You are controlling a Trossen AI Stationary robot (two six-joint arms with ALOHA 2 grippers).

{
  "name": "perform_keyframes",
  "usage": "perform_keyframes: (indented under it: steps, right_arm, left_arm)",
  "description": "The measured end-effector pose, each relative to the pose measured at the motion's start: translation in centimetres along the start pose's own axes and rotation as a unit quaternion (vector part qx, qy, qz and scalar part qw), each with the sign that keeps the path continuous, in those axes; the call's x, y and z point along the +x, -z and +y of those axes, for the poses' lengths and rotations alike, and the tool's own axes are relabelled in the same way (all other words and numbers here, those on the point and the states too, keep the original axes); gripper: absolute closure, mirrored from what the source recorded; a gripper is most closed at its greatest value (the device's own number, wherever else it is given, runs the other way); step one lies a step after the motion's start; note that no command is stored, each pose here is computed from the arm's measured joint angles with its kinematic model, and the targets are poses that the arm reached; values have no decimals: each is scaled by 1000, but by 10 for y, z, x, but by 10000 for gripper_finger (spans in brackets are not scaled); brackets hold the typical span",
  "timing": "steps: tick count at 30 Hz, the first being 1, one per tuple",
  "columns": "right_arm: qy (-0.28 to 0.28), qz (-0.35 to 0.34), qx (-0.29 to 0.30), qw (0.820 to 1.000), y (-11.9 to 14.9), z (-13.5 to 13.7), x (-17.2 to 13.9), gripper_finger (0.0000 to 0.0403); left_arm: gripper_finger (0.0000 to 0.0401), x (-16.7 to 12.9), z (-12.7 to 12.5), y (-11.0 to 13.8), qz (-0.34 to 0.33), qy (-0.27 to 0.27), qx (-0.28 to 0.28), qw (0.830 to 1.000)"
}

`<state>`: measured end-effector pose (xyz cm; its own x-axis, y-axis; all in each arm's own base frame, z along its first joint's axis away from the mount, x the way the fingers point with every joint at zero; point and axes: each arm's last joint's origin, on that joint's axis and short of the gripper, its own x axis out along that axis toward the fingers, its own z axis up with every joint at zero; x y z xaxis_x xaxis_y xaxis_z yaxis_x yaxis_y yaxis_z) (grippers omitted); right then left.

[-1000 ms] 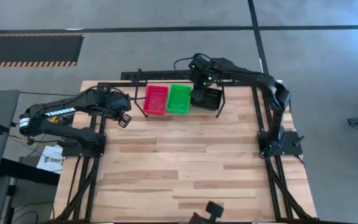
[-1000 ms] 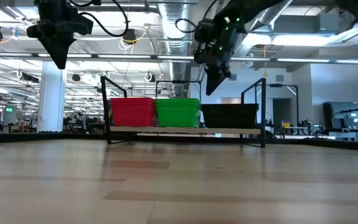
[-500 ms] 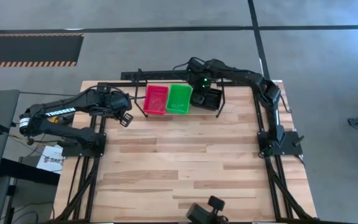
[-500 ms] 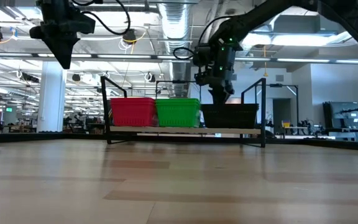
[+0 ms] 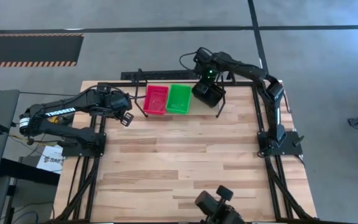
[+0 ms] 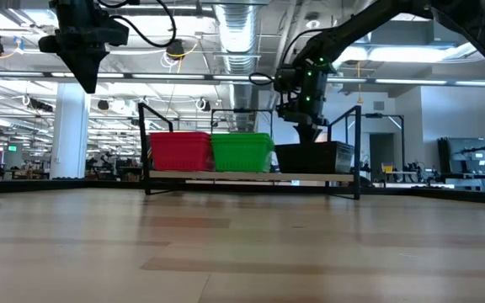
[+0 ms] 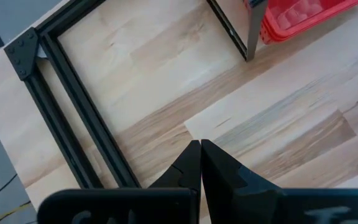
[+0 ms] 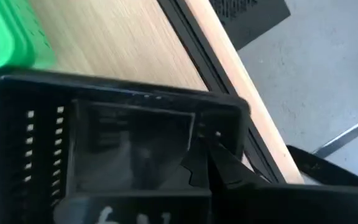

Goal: Stack baskets on shelf by color
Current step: Adjust the stacked bins on the shelf

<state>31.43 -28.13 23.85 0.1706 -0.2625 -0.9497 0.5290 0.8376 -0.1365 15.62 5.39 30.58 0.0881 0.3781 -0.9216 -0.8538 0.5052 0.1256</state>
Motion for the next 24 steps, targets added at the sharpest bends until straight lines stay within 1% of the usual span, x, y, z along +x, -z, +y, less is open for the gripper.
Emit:
perform_keyframes:
  steps: [2,4,9,11,14,18,20,24]
  right_arm:
    - [-6,15,-5,1000,4,2,-4,403]
    - [-16,37,-18,999,9,11,-14,403]
    - [-66,97,-52,992,28,35,-47,403]
    - [-73,99,-67,990,32,44,-59,401]
    - [-73,82,-83,990,31,55,-66,390]
    - [-74,64,-84,992,27,68,-68,355]
    - [-76,64,-90,991,26,75,-66,331]
    - [-59,67,-83,993,24,83,-61,279]
  left_arm:
    - [401,0,0,0,0,0,-3,1000]
    - [401,0,0,0,0,-1,-4,1000]
    - [401,0,0,0,-2,-2,-6,1000]
    - [401,0,0,0,-2,-2,-6,1000]
    - [401,0,0,0,-4,-1,-2,1000]
    - [401,0,-2,-2,-12,6,7,1000]
    - [401,0,-2,-3,-17,9,13,1000]
    - [401,0,-3,-3,-15,12,19,1000]
